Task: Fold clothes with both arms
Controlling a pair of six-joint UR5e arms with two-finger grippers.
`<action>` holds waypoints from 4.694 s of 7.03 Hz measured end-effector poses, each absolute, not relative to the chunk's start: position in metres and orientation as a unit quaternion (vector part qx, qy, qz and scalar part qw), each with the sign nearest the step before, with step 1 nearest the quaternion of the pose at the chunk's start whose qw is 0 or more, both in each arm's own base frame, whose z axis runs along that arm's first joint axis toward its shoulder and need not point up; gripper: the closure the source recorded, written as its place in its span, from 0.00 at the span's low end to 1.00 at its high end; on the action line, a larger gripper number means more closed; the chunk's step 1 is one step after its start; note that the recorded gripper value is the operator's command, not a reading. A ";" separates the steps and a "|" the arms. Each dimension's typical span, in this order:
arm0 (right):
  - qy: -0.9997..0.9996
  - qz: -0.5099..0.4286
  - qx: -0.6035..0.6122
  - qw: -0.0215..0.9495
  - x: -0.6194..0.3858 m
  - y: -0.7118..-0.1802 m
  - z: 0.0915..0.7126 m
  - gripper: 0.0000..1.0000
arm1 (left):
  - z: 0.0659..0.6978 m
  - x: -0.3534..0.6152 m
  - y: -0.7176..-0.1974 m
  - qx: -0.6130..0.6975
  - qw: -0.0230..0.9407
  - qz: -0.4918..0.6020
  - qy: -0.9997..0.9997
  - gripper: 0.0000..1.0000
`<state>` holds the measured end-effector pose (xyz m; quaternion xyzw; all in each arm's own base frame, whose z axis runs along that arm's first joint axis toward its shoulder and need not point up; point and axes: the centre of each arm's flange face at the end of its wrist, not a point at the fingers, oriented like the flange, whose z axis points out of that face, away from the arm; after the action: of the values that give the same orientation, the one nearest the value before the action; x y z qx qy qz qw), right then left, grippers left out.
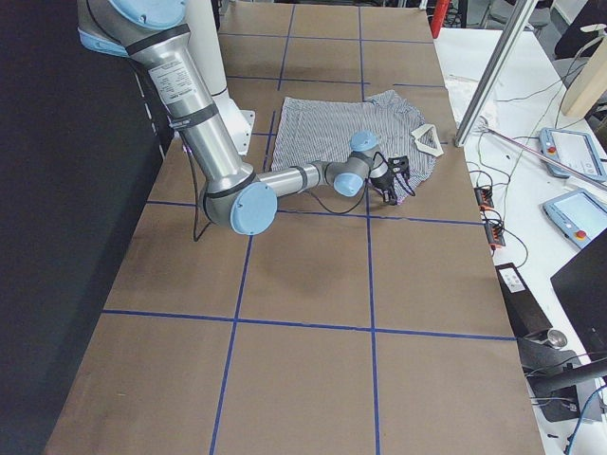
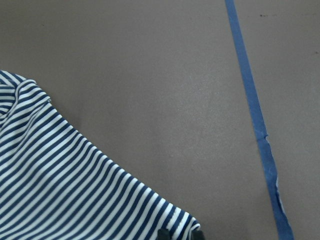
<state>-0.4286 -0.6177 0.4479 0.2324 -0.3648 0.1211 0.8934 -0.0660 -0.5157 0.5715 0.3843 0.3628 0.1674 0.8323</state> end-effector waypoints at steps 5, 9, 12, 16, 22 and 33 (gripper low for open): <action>-0.334 0.144 0.224 0.904 -0.441 -0.640 0.370 1.00 | 0.573 -0.066 -0.515 0.385 0.832 0.168 0.363 0.00; -0.281 0.245 0.211 0.904 -0.541 -0.616 0.237 1.00 | 0.574 -0.064 -0.516 0.384 0.832 0.169 0.364 0.00; -0.274 0.266 0.216 0.899 -0.577 -0.622 0.206 0.35 | 0.573 -0.064 -0.516 0.384 0.831 0.169 0.364 0.00; -0.271 0.250 0.227 0.901 -0.583 -0.639 0.172 0.00 | 0.572 -0.062 -0.518 0.385 0.831 0.171 0.364 0.00; -0.359 0.015 0.184 0.915 -0.277 -0.665 0.289 0.00 | 0.489 0.073 -0.563 0.348 0.803 0.081 0.476 0.00; -0.408 0.016 0.205 0.889 -0.207 -0.602 0.363 0.00 | 0.423 0.397 -0.689 0.276 0.874 -0.070 0.393 0.41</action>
<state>-0.2069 -0.6023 0.3632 0.2049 -0.4084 0.0159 0.8894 0.3971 -0.6885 0.4227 0.2763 0.3931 -0.0697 0.8742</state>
